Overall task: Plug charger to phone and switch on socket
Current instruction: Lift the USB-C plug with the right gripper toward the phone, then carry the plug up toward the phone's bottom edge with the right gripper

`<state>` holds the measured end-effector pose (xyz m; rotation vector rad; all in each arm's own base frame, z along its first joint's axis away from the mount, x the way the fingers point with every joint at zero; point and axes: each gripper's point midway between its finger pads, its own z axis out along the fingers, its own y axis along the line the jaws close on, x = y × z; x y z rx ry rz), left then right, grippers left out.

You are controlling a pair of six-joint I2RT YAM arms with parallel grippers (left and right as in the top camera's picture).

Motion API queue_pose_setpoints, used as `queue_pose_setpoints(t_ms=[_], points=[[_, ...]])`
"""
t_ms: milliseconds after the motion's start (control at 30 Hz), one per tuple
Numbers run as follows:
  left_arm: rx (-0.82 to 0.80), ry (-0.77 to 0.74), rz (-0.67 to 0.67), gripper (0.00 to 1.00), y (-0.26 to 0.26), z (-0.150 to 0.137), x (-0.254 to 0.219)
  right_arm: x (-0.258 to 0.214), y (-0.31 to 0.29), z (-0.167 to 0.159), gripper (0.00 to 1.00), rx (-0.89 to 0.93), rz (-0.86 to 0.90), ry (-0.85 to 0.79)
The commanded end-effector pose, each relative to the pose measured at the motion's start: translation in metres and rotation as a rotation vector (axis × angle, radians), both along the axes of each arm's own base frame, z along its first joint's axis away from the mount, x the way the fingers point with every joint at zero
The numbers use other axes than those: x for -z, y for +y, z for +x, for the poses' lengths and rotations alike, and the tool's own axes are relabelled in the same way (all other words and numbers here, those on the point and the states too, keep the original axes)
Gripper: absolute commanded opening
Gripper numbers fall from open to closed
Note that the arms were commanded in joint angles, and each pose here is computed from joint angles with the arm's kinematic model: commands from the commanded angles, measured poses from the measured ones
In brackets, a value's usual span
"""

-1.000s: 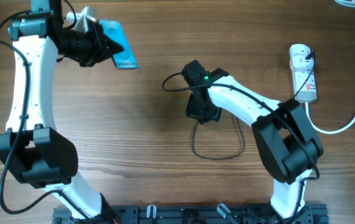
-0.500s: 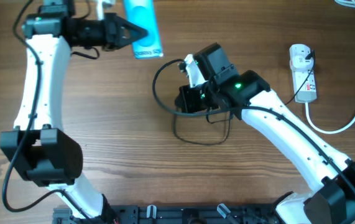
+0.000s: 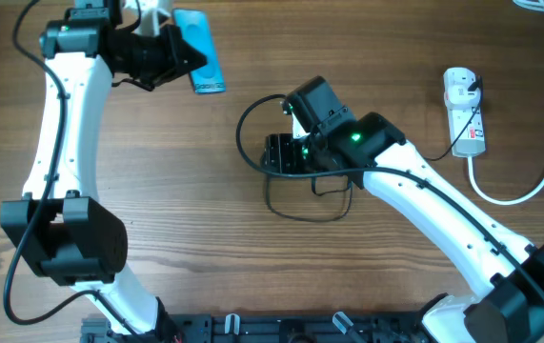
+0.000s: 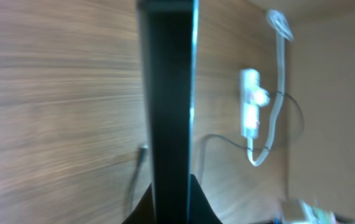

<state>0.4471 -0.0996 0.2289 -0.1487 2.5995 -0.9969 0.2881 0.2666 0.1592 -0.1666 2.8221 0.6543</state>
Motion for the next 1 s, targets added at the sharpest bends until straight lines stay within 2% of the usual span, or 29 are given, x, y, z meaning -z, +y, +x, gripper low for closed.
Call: queue_pose_setpoints(t_ms=[0, 133, 200, 267, 300, 367, 533, 667, 967], points=[[-0.187, 0.081, 0.095, 0.04, 0.027, 0.006, 0.011, -0.013, 0.001, 0.023, 0.76, 0.054, -0.030, 0.016], [-0.195, 0.109, 0.090, 0.04, 0.027, 0.002, 0.013, -0.007, -0.002, 0.053, 0.77, 0.117, -0.187, 0.067], [-0.197, 0.123, 0.091, 0.04, 0.028, -0.001, 0.014, 0.021, 0.001, 0.069, 0.77, 0.207, -0.235, 0.108], [-0.197, 0.129, 0.092, 0.04, 0.028, -0.002, 0.015, 0.045, -0.004, 0.075, 0.70, 0.292, -0.283, 0.145], [-0.197, 0.132, 0.092, 0.04, 0.028, -0.003, 0.015, 0.058, -0.005, 0.077, 0.62, 0.323, -0.303, 0.166], [-0.196, 0.137, 0.092, 0.04, 0.028, -0.004, 0.015, 0.082, -0.006, 0.077, 0.50, 0.371, -0.332, 0.214], [-0.196, 0.142, 0.092, 0.04, 0.028, -0.005, 0.016, 0.121, -0.003, 0.079, 0.47, 0.392, -0.368, 0.260], [-0.195, 0.148, 0.093, 0.04, 0.028, -0.006, 0.017, 0.133, -0.002, 0.081, 0.39, 0.391, -0.374, 0.261], [-0.195, 0.153, 0.093, 0.04, 0.028, -0.007, 0.017, 0.158, 0.002, 0.076, 0.38, 0.378, -0.369, 0.310]])
